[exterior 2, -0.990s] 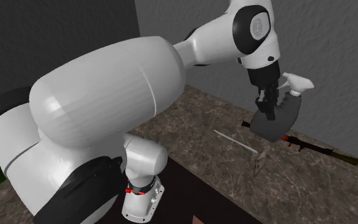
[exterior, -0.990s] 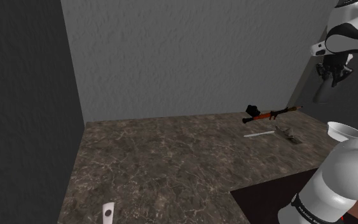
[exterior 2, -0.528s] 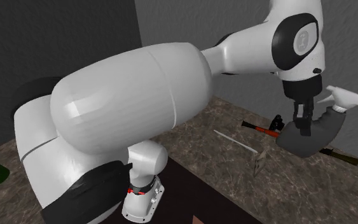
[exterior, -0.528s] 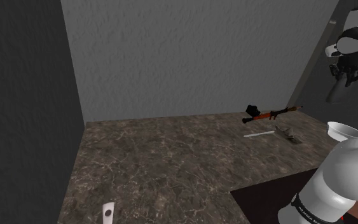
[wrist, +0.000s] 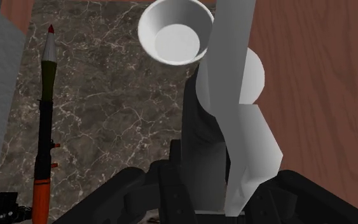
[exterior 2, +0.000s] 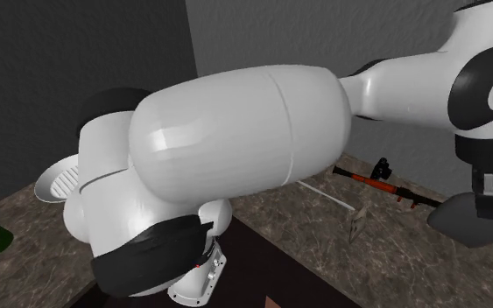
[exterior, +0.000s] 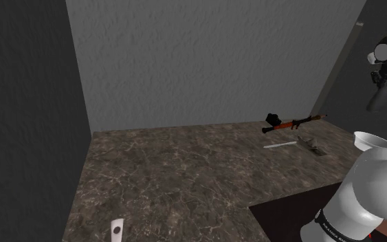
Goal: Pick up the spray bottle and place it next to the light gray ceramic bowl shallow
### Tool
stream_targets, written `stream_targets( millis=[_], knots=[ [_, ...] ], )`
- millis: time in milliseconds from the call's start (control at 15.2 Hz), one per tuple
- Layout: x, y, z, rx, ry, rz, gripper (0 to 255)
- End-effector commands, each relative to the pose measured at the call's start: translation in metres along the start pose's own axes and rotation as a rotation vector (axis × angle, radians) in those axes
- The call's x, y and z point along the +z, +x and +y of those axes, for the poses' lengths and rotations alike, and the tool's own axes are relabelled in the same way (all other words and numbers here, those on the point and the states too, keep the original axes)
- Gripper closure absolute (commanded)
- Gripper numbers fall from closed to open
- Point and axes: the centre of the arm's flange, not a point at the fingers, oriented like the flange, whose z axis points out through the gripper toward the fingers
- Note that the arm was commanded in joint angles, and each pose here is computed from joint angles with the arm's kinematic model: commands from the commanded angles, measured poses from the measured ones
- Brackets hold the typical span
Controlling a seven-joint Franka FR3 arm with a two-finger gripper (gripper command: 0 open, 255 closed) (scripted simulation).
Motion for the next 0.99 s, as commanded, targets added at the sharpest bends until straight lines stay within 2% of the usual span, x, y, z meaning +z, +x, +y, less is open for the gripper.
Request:
stream_targets(
  millis=[0, 594, 924],
  knots=[
    [0.013, -0.023, -0.001, -0.001, 0.0, -0.003, 255],
    [0.073, -0.125, -0.01, -0.001, 0.0, -0.003, 255],
    [0.094, -0.119, -0.011, -0.001, 0.0, -0.003, 255]
  ],
)
